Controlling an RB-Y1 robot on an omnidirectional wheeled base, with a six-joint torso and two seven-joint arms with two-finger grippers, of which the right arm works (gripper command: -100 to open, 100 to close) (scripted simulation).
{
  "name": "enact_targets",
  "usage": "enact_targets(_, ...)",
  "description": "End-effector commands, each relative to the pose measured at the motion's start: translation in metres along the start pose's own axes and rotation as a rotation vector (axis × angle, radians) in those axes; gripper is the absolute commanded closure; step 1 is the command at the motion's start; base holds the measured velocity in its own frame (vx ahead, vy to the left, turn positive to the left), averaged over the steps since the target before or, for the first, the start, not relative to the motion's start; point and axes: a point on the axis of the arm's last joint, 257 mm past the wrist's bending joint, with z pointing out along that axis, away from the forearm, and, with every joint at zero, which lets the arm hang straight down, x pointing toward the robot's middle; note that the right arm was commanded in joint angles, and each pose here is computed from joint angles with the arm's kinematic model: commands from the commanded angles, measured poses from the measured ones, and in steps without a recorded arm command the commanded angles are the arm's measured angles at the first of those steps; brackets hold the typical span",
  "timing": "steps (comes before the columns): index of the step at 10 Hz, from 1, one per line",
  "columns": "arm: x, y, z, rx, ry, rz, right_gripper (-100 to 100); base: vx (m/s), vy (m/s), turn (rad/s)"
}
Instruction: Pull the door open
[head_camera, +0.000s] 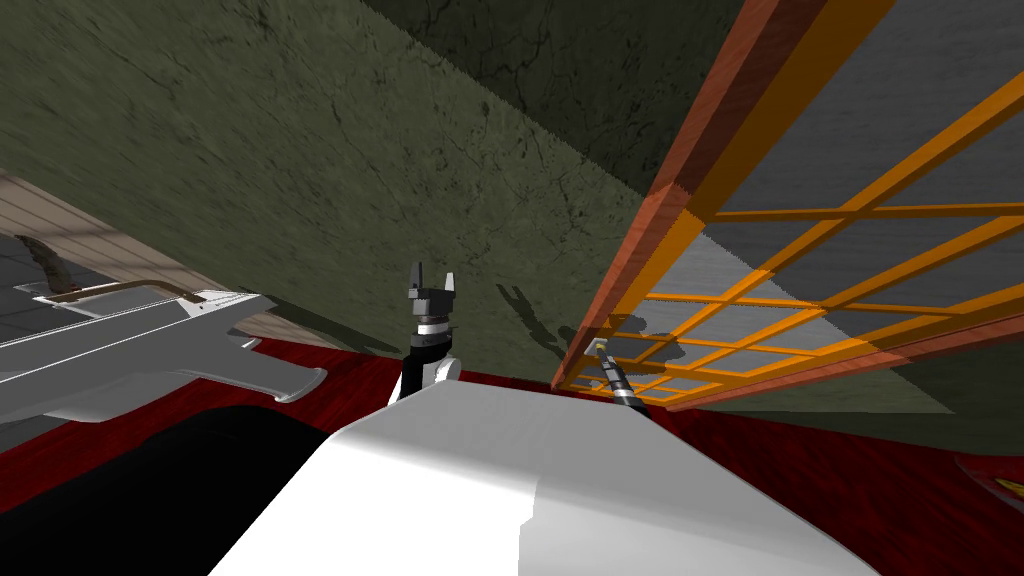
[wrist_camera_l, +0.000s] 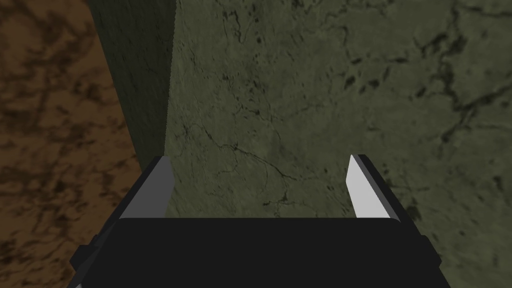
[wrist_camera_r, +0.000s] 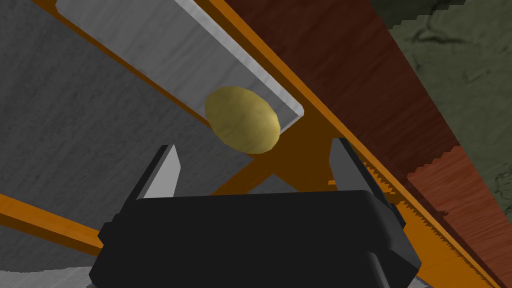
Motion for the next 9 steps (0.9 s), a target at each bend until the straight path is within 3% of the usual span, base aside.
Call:
enact_targets(1,-0.0005,-0.0008,-0.0013,0.004,-0.003,0.050,-100,-0.012,-0.004,0.027)
enact_targets(9,-0.0031,-0.0047,-0.0079,0.019,-0.022,0.255,-100,-0.014,-0.004,0.030)
